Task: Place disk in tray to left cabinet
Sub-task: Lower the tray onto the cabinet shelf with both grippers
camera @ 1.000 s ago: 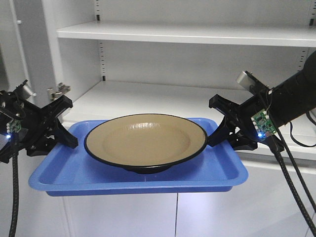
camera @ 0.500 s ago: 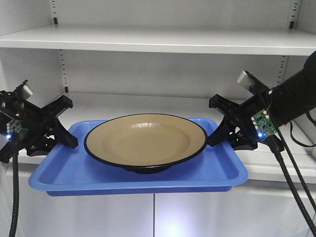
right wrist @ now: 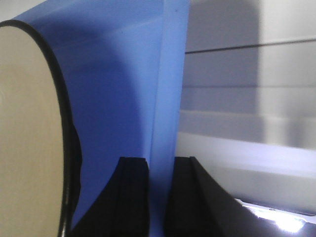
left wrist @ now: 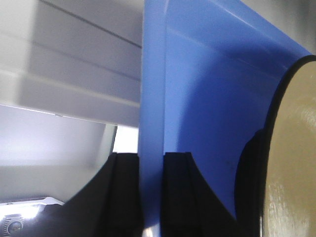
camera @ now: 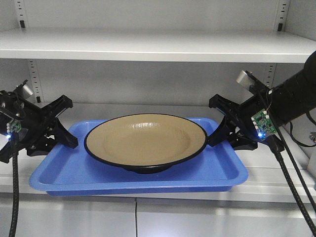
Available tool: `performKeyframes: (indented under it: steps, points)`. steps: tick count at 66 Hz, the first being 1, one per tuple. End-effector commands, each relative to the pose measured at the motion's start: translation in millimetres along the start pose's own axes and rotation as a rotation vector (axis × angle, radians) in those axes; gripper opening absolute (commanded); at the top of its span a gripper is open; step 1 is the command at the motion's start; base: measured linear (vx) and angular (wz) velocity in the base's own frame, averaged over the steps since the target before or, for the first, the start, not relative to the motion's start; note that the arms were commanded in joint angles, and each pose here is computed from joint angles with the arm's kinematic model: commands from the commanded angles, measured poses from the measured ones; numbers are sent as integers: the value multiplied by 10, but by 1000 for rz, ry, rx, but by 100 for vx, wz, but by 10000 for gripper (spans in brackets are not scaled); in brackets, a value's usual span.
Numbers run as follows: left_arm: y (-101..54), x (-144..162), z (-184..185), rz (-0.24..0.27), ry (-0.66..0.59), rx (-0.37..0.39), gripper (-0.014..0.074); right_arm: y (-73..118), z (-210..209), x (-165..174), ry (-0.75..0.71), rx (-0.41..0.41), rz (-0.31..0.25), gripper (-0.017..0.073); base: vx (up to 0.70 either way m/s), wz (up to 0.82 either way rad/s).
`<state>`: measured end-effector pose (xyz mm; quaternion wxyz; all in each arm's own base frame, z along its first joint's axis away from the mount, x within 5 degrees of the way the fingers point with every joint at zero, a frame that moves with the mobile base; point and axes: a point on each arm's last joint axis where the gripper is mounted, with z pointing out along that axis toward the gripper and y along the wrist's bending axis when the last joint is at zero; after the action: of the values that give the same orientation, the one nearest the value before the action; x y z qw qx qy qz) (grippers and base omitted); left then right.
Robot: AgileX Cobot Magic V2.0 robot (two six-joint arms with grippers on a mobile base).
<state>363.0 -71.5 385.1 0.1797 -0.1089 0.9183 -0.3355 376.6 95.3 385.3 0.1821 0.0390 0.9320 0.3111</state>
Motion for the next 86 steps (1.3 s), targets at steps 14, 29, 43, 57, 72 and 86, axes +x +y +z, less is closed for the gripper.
performKeyframes:
  steps: [14, 29, 43, 57, 72, 86]
  points:
    - [-416, 133, -257, -10, -26, 225, 0, 405, -283, 122, -15, -216, -12, -4, 10, -9]
    - [-416, 133, -257, -10, -26, 225, 0, 405, -283, 122, -15, -216, -12, -4, 5, -7]
    - [-416, 133, -257, -10, -26, 225, 0, 405, -283, 122, -15, -216, -12, -4, 0, -1]
    - [-416, 133, -257, -10, -26, 225, 0, 405, -283, 122, -15, -216, -12, -4, 0, 0]
    - [-417, 129, -258, -11, -30, 226, 0, 396, -267, 95, -36, -213, -9, -4, 0, 0]
    - [-412, 64, -235, 14, -89, 230, 0, 341, -246, 60, -79, -156, -82, -4, 0, 0]
